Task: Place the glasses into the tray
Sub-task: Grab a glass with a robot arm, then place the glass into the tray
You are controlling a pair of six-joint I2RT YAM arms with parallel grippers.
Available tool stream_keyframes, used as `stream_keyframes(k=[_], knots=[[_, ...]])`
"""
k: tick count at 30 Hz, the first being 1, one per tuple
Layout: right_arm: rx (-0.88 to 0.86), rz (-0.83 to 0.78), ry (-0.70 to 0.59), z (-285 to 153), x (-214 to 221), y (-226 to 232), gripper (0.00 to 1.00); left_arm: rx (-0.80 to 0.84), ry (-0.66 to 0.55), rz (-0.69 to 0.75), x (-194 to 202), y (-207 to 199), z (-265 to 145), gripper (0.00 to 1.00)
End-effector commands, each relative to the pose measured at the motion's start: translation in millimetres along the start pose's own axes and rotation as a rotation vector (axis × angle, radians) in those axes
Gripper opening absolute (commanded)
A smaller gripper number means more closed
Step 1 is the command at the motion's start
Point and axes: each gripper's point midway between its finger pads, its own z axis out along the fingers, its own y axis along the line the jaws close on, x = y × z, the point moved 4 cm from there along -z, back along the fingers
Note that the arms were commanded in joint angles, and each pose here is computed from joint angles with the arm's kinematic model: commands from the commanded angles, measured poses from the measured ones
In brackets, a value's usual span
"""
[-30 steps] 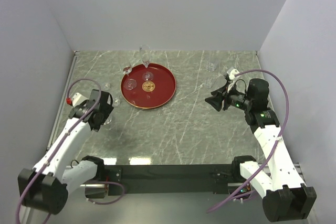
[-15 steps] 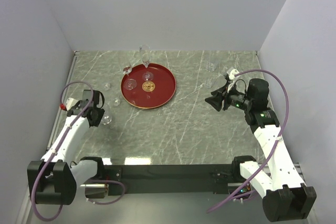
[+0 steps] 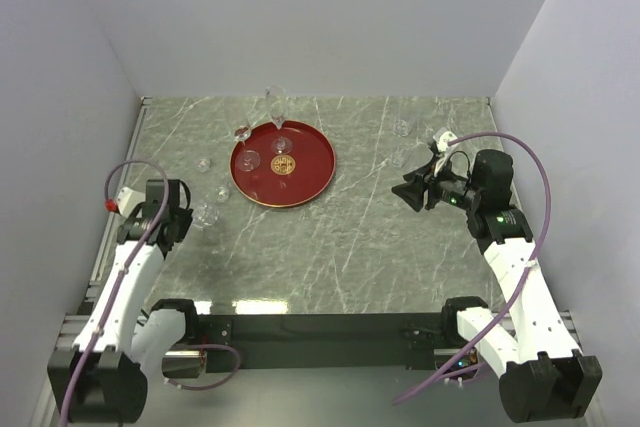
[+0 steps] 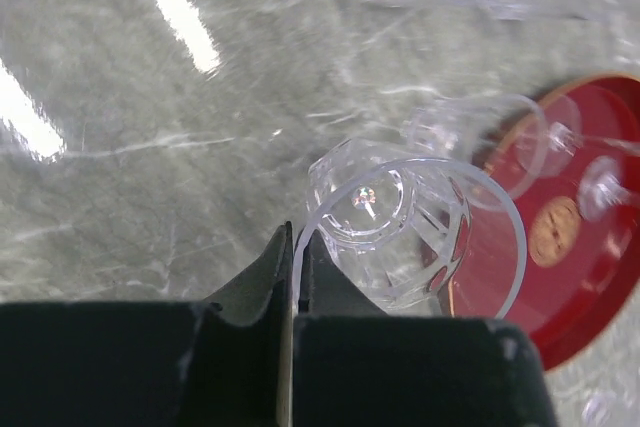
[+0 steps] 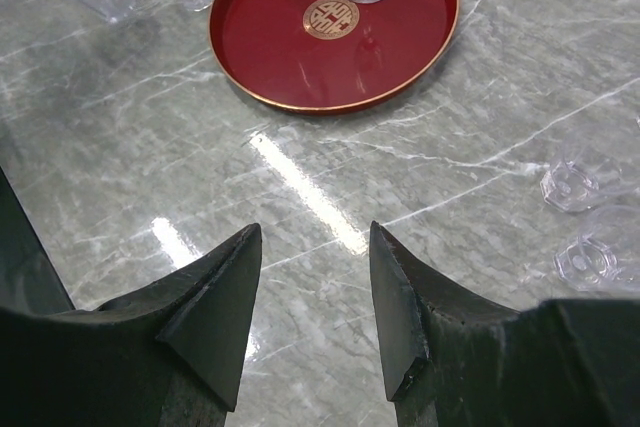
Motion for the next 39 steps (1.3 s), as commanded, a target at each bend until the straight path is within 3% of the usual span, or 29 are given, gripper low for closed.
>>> stream_keyframes(k=[1,5,9,15,19,25,39], knots=[[0.004,-0.022,-0.018,-1,-5,-2,0.54,0.160,-0.065,0.061,-23,-23,-29,0.00],[0.005,-0.023,-0.020,-1,-6,-2,0.54,0.386,-0.035,0.197,-23,-48,-57,0.00],[0.007,-0.021,-0.019,-1,-5,-3,0.54,0.719,0.078,0.399,-6,-80,-93,0.00],[0.009,-0.022,-0.019,-1,-5,-3,0.54,0.847,0.161,0.491,0,-117,-92,0.00],[0.014,-0.024,-0.020,-2,-5,-4,0.54,0.834,0.222,0.509,7,-138,-67,0.00],[0.022,-0.021,-0.017,-2,-4,-7,0.54,0.782,0.221,0.508,9,-153,-31,0.00],[0.029,-0.012,-0.005,0,-1,-10,0.54,0.641,0.269,0.513,27,-164,31,0.02]])
